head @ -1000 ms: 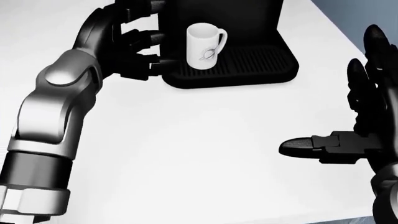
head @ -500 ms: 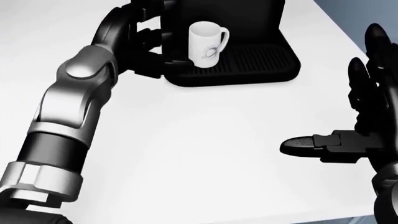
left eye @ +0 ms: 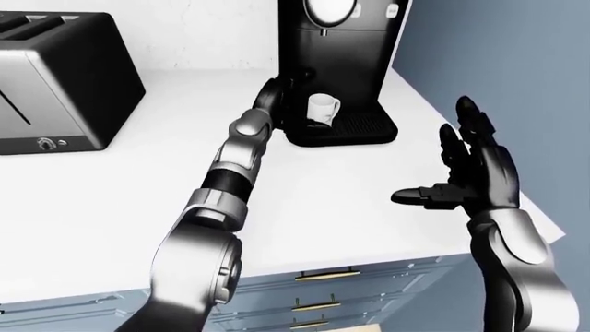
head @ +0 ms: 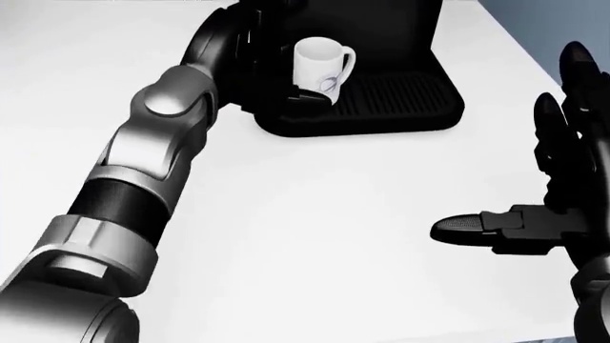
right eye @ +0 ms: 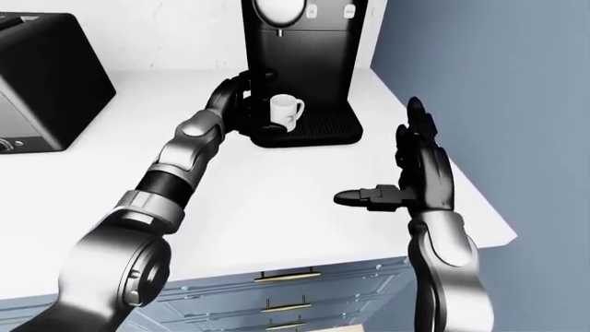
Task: Pick the mug from under the coffee machine dispenser and place it on the counter.
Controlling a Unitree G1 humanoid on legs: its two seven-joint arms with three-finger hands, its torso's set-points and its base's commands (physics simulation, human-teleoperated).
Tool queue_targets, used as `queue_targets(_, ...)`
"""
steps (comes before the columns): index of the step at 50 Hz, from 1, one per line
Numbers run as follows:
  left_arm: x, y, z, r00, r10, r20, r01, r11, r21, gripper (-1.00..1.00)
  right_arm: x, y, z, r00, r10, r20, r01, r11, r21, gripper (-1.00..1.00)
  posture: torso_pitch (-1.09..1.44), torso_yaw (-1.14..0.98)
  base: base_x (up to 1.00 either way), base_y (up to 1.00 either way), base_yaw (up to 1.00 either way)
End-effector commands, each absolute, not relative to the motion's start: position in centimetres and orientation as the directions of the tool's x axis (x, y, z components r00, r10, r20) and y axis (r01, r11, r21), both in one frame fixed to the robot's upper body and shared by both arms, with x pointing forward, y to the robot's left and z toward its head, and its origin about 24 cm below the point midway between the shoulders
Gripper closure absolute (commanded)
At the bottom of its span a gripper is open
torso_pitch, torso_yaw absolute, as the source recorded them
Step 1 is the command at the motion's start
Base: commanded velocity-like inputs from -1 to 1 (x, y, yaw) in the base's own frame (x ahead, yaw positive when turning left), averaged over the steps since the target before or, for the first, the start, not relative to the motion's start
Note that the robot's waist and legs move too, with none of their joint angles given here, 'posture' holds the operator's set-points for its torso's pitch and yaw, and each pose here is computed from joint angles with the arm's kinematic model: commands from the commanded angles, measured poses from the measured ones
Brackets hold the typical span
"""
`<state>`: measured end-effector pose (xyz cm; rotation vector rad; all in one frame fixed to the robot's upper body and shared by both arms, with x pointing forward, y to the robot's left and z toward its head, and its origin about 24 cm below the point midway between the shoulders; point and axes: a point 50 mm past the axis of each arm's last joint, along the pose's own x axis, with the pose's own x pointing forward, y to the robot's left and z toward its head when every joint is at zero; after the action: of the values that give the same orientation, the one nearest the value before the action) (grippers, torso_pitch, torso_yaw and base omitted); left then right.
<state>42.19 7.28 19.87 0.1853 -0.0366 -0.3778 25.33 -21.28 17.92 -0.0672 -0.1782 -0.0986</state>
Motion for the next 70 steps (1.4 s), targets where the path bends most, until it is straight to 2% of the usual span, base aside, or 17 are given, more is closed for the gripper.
queue_targets(1,42.2,6.8,22.9,0.916,-0.384,0.119,0.353,0.91,0.215,-0.54,25.0,-21.2,19.4,0.961,-0.087,0.262,0.109,0.992,-0.07,-1.0,0.0,0.0,0.0,0.0,0.0)
queue_targets(34,42.3,5.3,22.0,0.913,-0.394,0.106,0.371,0.91,0.185,-0.52,24.8,-21.4,19.5,0.961,-0.089,0.263,0.11,0.992,-0.067,-1.0,0.0,0.0,0.0,0.0,0.0)
queue_targets(35,42.3,5.3,22.1,0.913,-0.394,0.107,0.371,0.91,0.186,-0.5,24.8,-21.4,19.5,0.961,-0.088,0.262,0.11,0.992,-0.067,-1.0,0.0,0.0,0.0,0.0,0.0)
queue_targets(37,42.3,5.3,22.1,0.914,-0.391,0.108,0.368,0.911,0.186,-0.16,24.8,-21.4,19.5,0.961,-0.089,0.263,0.11,0.992,-0.067,-1.0,0.0,0.0,0.0,0.0,0.0)
queue_targets(40,42.3,5.3,22.2,0.917,-0.383,0.114,0.359,0.915,0.186,0.1,24.8,-21.4,19.5,0.961,-0.089,0.262,0.11,0.992,-0.066,-1.0,0.0,0.0,0.0,0.0,0.0)
queue_targets(41,42.3,5.3,22.2,0.917,-0.381,0.115,0.357,0.916,0.185,0.32,24.8,-21.4,19.4,0.961,-0.088,0.262,0.109,0.992,-0.066,-1.0,0.0,0.0,0.0,0.0,0.0)
queue_targets(43,42.3,5.3,22.3,0.917,-0.38,0.119,0.356,0.916,0.185,0.45,24.8,-21.4,19.4,0.961,-0.089,0.261,0.109,0.992,-0.066,-1.0,0.0,0.0,0.0,0.0,0.0)
queue_targets(48,42.3,5.2,22.0,0.919,-0.378,0.113,0.354,0.917,0.187,1.0,24.8,-21.4,19.4,0.961,-0.088,0.262,0.109,0.992,-0.066,-1.0,0.0,0.0,0.0,0.0,0.0)
queue_targets(70,42.3,5.4,23.5,0.905,-0.402,0.141,0.373,0.907,0.195,1.0,24.8,-21.3,19.7,0.961,-0.085,0.265,0.106,0.992,-0.068,-1.0,0.0,0.0,0.0,0.0,0.0)
